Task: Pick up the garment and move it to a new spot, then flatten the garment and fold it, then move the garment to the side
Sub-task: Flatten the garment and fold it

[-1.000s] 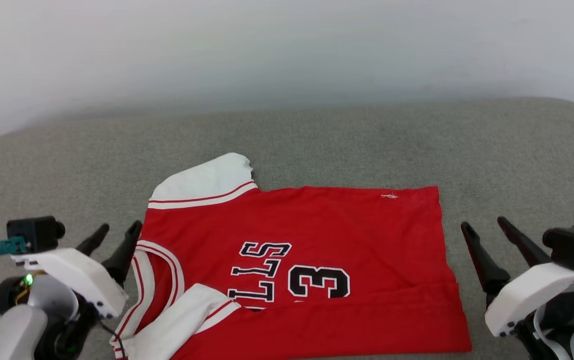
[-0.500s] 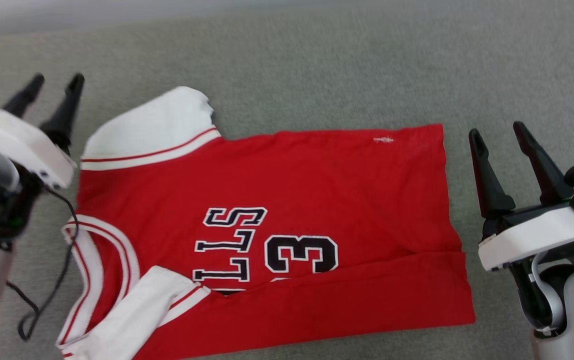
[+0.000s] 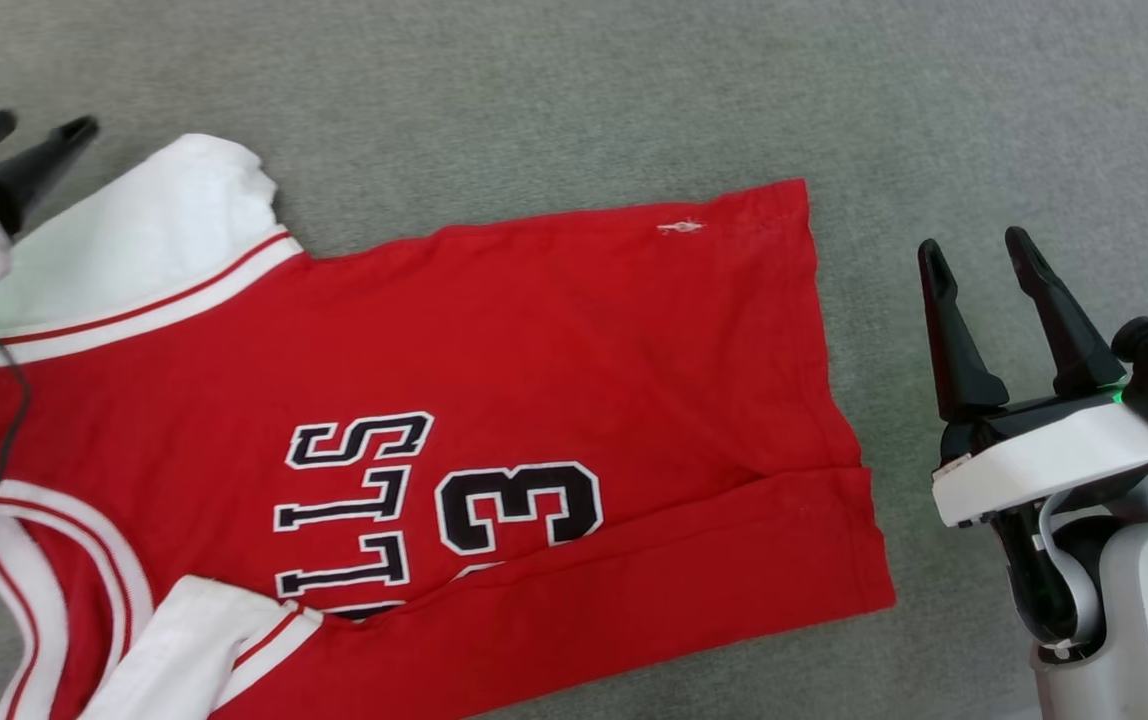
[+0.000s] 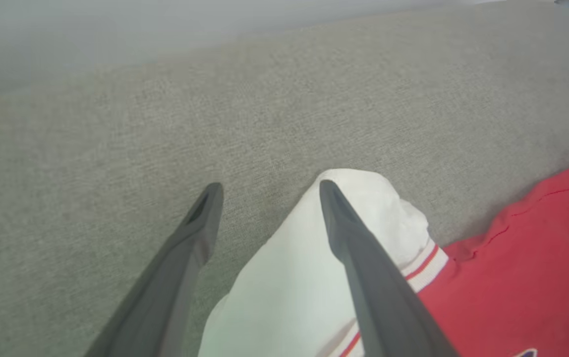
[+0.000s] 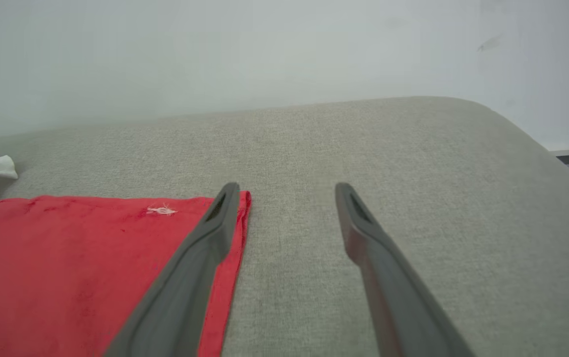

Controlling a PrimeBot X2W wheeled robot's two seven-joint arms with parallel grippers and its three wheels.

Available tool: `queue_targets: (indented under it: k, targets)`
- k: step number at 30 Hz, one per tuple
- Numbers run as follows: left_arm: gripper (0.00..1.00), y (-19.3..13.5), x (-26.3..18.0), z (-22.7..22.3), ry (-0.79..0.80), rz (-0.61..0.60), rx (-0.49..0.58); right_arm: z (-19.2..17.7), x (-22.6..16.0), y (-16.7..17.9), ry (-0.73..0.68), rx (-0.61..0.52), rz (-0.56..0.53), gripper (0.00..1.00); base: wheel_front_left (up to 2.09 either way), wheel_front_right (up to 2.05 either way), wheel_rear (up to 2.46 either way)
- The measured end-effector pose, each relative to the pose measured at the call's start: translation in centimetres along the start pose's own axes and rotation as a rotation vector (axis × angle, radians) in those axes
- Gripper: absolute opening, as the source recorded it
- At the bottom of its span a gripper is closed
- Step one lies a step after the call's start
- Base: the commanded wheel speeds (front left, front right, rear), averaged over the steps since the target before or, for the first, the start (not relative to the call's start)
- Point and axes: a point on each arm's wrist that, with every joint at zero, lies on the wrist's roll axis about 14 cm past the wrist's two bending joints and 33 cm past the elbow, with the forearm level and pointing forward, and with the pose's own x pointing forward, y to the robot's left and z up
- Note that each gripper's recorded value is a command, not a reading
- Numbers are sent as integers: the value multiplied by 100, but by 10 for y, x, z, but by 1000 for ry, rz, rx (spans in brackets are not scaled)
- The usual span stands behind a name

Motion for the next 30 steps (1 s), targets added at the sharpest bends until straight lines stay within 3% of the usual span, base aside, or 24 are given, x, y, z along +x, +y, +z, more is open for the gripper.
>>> queue_targets:
  k: [7, 16, 17, 18, 19, 20, 21, 30]
  targets:
    - [100, 15, 14, -45, 266, -4, -62, -15, -4, -10, 35, 25, -35, 100, 0, 0, 0]
    - [100, 19, 29, -65, 357, -5, -140, -28, -6, -13, 67, 51, -50, 100, 0, 0, 0]
    - [63, 18, 29, -66, 369, -6, -151, -29, -6, -14, 69, 54, -52, 100, 0, 0, 0]
    - [37, 18, 29, -68, 381, -6, -154, -29, -7, -15, 70, 54, -55, 100, 0, 0, 0]
    - [31, 17, 28, -69, 395, -8, -155, -29, -6, -15, 68, 56, -55, 100, 0, 0, 0]
    - [11, 15, 28, -70, 403, -14, -160, -28, -5, -15, 65, 59, -55, 100, 0, 0, 0]
    - [0, 13, 28, -71, 409, -24, -173, -26, -4, -15, 59, 62, -54, 100, 0, 0, 0]
    - [0, 1, 26, -71, 382, -45, -179, -18, 6, -6, 51, 101, -24, 100, 0, 0, 0]
